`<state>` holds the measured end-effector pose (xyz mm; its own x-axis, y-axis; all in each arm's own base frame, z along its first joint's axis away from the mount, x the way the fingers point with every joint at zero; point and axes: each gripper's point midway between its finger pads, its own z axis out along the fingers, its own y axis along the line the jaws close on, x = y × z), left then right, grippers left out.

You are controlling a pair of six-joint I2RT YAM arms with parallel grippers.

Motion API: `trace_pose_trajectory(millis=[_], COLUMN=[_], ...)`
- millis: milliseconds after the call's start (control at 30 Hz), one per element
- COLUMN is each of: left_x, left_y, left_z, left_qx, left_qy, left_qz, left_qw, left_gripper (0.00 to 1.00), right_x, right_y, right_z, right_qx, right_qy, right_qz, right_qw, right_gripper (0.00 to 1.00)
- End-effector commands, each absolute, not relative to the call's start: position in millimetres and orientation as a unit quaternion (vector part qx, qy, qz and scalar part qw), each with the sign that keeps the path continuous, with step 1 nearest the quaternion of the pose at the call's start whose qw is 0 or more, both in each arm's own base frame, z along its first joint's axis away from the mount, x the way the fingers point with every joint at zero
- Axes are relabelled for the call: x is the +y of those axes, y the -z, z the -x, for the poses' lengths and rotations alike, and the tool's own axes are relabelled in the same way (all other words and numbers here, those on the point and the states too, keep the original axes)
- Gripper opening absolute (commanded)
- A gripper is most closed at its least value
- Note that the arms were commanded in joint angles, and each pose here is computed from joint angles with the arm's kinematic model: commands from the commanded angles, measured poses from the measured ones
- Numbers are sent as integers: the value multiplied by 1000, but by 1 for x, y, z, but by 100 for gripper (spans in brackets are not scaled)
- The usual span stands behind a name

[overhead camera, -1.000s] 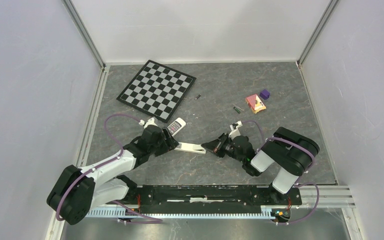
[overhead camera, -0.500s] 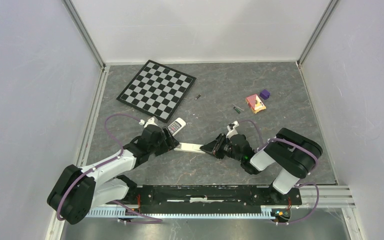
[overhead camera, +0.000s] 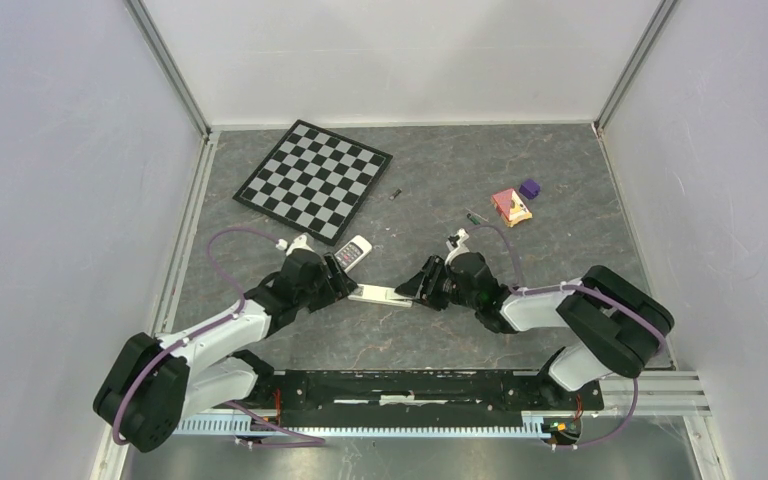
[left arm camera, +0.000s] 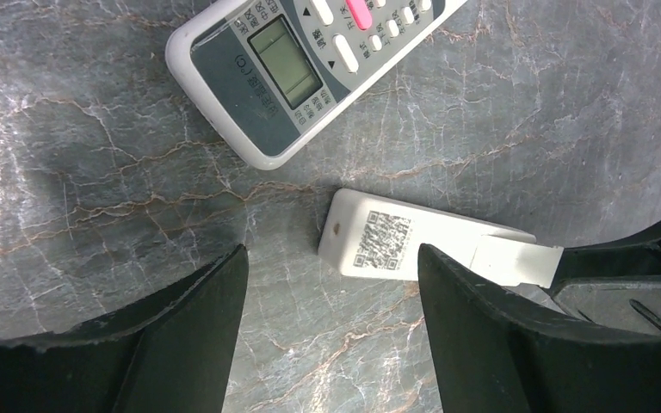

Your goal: Load the batteries into the remote control

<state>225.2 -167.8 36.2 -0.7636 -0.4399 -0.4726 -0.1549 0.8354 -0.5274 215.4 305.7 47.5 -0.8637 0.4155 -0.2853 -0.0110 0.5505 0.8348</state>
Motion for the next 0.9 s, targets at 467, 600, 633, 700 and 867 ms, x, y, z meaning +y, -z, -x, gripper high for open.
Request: trace_pose_trajectory(millis=[467,600,633,700,867], left_x=[-160,-161,-162,-163,-165], left_y=[-61,-64,-64,-63,-57], left_z=[-248,-250,-250,-250,-247], left_qx=[899,899,900,902,907], left_qy=[217,218,220,220,220], left_qz=[154,148,146,142,137], left_qw=[348,348,348,344,332], left_gripper=[82,83,83,83,83], right_x=[278,278,279,281,286], right_y=[-55,-56,-54,-52,-48], right_z=[-220,-228,-230,-232,-233], right_qx=[886,893,895,899,906], right_qy=[-368,-344,-338,-328,-321], right_qz=[-73,-44,-37,-20,0], right_qw=[273,288,288,288,277], right_gripper=[52,52,52,52,50])
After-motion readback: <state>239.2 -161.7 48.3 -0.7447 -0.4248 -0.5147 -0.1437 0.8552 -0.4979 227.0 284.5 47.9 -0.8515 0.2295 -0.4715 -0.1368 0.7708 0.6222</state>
